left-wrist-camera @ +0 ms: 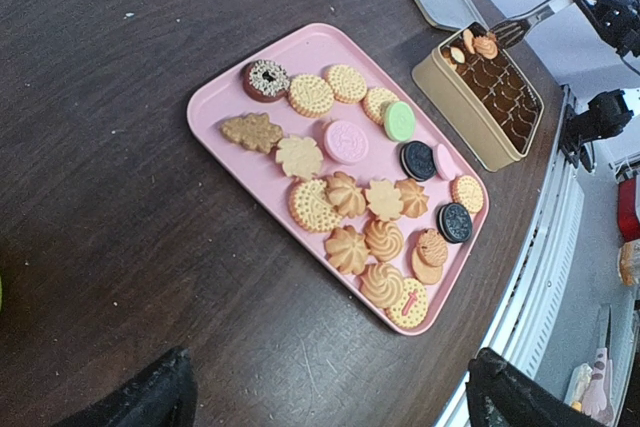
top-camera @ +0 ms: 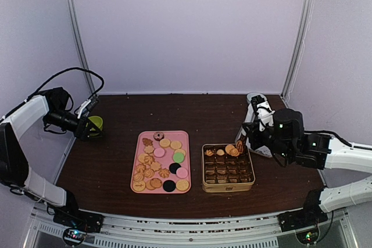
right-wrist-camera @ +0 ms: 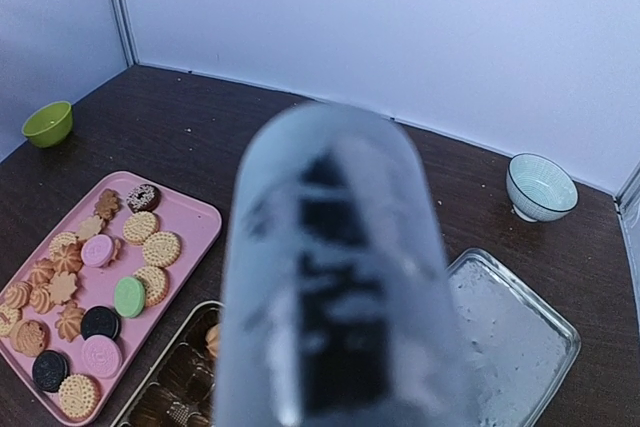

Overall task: Pack the cookies
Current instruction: Adjust the fake cookies in the empty pocket of the box.

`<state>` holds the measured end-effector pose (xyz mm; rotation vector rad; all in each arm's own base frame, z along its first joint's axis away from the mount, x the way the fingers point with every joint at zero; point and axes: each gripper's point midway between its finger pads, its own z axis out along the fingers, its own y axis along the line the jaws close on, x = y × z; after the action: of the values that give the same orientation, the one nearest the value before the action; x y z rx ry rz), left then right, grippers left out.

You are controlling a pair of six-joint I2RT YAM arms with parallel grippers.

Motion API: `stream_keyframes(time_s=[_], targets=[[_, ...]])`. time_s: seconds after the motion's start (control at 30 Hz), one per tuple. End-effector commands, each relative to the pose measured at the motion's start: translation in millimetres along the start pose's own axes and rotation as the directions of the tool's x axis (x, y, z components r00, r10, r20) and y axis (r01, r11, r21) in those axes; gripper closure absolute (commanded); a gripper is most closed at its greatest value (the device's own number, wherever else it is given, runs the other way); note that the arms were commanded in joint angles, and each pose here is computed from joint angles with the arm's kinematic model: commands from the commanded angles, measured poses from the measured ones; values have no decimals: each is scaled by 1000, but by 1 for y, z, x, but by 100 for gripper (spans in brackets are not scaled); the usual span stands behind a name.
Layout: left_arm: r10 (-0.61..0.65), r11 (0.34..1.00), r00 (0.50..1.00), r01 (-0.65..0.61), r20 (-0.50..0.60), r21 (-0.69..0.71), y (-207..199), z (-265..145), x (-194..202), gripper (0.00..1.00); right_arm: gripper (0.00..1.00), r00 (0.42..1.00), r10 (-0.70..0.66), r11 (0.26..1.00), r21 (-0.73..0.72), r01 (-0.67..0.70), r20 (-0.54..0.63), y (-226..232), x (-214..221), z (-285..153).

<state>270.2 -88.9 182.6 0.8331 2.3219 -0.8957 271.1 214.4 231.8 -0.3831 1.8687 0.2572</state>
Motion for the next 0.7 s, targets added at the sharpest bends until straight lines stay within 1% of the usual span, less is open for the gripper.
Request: stream_keyframes(time_s=[0.0,0.13,0.23,0.47,0.57,0.67], targets=[[20,1000,1000,-20,20,7,-2,-2,-2,3,89,998,29,999,31,-31,52,-7,-15,-2],[22,1000,1000,-22,18,6,-2,-3,-2,3,90,997,-2,996,91,-6,83,-19,-29,-10],[19,1000,1000,-19,19,9,-2,-2,-2,3,91,995,-17,995,99,7,94,-19,-39,-15],[21,1000,1000,-21,20,9,-2,-3,-2,4,91,994,-14,1000,-6,15,110,16,-50,-14],[22,1000,1000,-22,19,6,-2,-3,-3,4,92,995,-7,998,-58,12,99,35,-46,-7],[24,1000,1000,-24,20,6,-2,-4,-3,4,94,997,-14,997,-76,20,78,47,-39,3]])
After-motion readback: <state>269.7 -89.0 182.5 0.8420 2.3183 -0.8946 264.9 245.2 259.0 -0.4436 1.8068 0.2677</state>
